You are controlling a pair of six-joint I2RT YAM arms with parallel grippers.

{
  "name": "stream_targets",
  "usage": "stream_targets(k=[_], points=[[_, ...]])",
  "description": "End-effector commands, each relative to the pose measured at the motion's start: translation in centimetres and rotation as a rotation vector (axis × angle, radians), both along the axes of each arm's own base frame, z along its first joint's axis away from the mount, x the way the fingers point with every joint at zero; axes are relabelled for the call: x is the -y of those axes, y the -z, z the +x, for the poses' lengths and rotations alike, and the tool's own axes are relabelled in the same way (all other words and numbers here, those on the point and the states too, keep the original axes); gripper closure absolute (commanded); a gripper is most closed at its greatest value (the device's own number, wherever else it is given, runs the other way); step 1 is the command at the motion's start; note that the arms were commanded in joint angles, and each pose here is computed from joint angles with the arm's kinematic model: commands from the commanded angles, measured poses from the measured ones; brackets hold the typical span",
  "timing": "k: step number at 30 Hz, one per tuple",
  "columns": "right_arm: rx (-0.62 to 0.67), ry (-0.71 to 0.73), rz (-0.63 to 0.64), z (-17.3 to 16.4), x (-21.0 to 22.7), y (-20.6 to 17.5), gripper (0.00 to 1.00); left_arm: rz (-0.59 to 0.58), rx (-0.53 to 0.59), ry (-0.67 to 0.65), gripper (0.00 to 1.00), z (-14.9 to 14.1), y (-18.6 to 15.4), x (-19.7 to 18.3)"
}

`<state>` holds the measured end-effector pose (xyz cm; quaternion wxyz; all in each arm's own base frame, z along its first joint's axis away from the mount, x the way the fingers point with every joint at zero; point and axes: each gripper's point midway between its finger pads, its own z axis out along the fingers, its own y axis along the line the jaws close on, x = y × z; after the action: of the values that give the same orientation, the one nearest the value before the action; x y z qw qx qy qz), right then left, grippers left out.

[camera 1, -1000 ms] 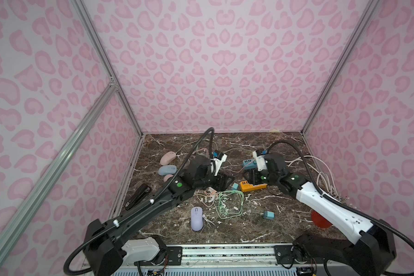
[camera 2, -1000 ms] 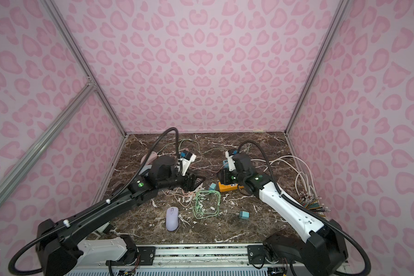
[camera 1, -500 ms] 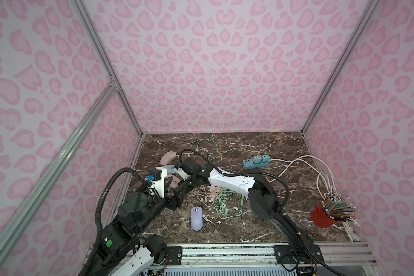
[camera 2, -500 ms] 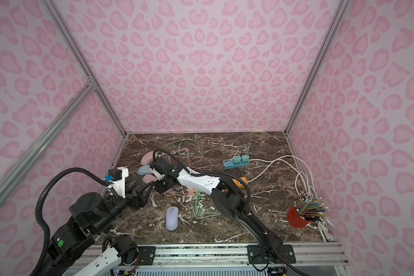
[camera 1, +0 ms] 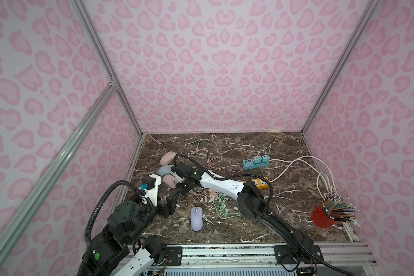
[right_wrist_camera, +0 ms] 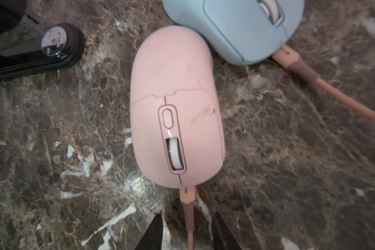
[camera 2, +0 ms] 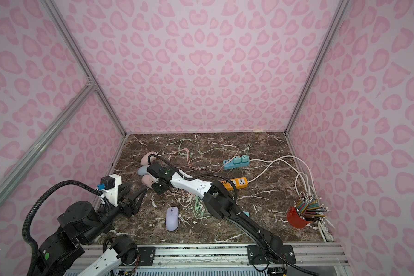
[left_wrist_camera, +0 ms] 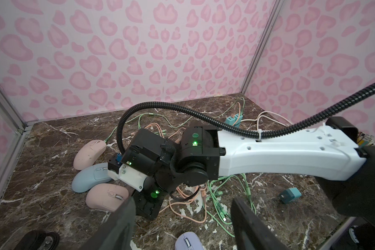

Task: Unplug the wireless mouse
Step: Pick up the mouse from the center of the board.

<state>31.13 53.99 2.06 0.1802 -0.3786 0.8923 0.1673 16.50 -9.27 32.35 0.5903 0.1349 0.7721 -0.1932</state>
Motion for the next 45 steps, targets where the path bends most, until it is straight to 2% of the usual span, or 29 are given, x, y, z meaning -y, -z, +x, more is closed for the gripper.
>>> stream_targets(k=[1,8,15,18,19,25,29,32,36,41,45], points=[[-0.021,0.025,-0.188,-1.3,3.6,2.8,0.62,0.015,0.005,0.014,0.28,0.1,0.1,0.3],[-0.020,-0.025,-0.250,-4.0,3.7,3.6,0.67,0.022,0.006,0.014,0.28,0.3,0.1,0.4],[-0.020,-0.014,-0.266,-4.0,4.3,3.5,0.86,0.027,-0.002,0.009,0.28,0.4,0.4,0.5],[-0.016,0.003,-0.261,-3.8,4.7,3.1,1.00,0.031,-0.008,0.010,0.29,0.6,0.4,0.6],[-0.028,0.013,-0.247,-3.7,4.9,3.0,1.00,0.035,-0.012,0.011,0.29,0.7,0.5,0.7],[-0.086,0.074,-0.033,-1.8,6.5,-1.7,1.00,0.045,-0.049,0.025,0.30,1.1,0.9,1.4],[-0.130,0.097,0.153,-0.5,9.6,-5.5,1.00,0.033,-0.070,0.060,0.32,1.4,0.9,2.5],[-0.148,0.096,0.248,-0.1,12.3,-7.6,1.00,-0.014,-0.061,0.111,0.38,1.7,0.7,4.0],[-0.184,0.082,0.387,-0.5,15.4,-10.7,1.00,-0.100,-0.055,0.147,0.46,2.8,1.2,6.0],[-0.251,0.083,0.509,-2.2,18.9,-13.3,1.00,-0.182,-0.087,0.195,0.46,4.5,4.0,8.8],[-0.262,0.070,0.580,-3.7,20.8,-15.9,1.00,-0.191,-0.042,0.215,0.40,6.1,5.8,10.5]])
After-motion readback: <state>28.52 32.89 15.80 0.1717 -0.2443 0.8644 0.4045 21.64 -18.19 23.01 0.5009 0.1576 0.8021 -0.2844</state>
